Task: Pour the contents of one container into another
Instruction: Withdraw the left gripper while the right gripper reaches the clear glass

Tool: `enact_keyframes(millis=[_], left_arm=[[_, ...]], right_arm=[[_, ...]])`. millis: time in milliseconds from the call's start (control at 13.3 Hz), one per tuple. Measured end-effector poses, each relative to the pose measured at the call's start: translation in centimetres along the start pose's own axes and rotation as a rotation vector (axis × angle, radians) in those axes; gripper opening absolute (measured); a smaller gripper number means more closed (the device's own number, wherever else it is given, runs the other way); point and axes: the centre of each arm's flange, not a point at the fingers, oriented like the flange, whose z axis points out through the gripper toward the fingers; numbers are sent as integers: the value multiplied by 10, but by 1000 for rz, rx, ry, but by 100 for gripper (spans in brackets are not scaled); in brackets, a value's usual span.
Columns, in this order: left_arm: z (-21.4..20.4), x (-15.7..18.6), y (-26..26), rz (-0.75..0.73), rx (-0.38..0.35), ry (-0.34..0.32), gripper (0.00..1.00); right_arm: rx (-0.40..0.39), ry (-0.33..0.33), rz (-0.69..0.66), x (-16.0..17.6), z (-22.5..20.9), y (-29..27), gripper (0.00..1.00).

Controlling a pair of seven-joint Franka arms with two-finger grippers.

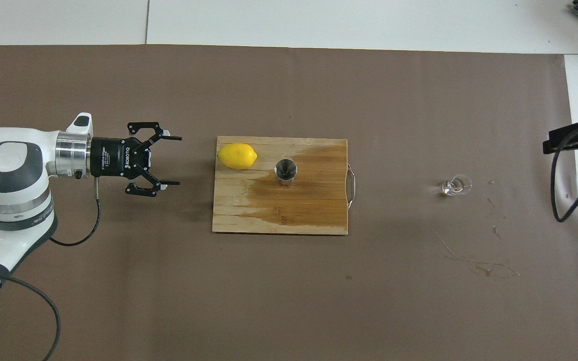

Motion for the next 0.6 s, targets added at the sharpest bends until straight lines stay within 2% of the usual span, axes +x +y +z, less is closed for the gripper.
enact_keyframes(millis=[226, 377, 603], left_arm=[[-13, -1, 2, 57, 97, 70, 100], [-23, -5, 4, 114, 198, 130, 100], [-48, -26, 23, 228, 348, 257, 100]], right_arm=[[4, 7, -139, 21, 30, -7, 100], [8, 16, -253, 31, 51, -13, 100], [124, -2, -377, 29, 76, -24, 100]])
